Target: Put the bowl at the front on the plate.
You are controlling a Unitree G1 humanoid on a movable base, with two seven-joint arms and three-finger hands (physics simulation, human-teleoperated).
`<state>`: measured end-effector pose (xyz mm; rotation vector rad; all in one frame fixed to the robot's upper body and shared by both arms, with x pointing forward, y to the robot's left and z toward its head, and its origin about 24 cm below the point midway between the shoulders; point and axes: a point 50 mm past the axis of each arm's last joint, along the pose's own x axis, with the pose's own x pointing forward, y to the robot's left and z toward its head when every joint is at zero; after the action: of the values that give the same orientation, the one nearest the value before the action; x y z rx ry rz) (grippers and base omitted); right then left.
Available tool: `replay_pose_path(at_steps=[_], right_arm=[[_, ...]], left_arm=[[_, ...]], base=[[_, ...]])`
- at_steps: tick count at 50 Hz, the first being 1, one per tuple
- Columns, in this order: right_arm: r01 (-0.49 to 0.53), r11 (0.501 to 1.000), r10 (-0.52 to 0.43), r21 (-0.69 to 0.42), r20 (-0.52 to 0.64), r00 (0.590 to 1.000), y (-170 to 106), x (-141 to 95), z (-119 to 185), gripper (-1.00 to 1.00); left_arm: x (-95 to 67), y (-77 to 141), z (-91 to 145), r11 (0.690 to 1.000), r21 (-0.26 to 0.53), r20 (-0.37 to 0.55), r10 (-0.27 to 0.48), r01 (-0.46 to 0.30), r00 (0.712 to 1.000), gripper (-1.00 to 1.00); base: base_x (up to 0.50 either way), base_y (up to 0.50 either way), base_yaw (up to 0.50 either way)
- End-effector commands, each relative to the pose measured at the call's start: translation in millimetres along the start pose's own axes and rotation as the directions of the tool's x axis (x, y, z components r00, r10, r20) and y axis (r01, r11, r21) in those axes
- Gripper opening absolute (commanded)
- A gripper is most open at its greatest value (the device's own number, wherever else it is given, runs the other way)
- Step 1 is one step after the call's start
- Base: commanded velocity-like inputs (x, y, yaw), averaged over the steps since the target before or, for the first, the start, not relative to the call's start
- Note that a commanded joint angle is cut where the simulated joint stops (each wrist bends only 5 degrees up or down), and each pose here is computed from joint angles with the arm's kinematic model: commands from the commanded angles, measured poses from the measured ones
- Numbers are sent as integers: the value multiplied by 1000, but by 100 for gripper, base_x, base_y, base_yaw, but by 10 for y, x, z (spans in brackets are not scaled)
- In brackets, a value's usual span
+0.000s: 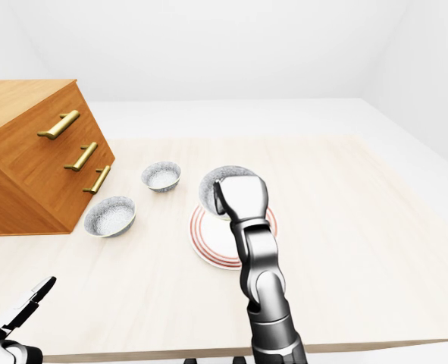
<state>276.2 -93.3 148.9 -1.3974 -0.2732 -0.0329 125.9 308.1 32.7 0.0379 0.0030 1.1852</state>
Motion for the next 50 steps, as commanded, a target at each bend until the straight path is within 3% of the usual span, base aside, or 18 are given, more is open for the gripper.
replay_pose_path(at_steps=[1, 15, 30, 42, 50], right_arm=[[19, 999, -19, 30, 21, 1000, -9, 67, 28, -100], [19, 999, -19, 30, 22, 1000, -9, 67, 28, -100], [-41, 996, 39, 84, 27, 999, 180, 61, 36, -100], [-93, 994, 93, -56, -6, 996, 214, 56, 0, -100], [-98, 995, 97, -23, -17, 995, 276, 64, -39, -100]], left_arm=[[-2, 14, 47, 999, -43, 4, 9, -8, 1000, 100], [-2, 14, 47, 999, -43, 4, 9, -8, 1000, 100], [9, 3, 45, 999, -42, 4, 15, -15, 1000, 100], [9, 3, 48, 999, -45, 5, 14, -14, 1000, 100], [11, -2, 21, 999, -40, -6, 15, -15, 1000, 100]], base=[[0, 0, 0], [0, 0, 0], [0, 0, 0], [0, 0, 0], [0, 0, 0]])
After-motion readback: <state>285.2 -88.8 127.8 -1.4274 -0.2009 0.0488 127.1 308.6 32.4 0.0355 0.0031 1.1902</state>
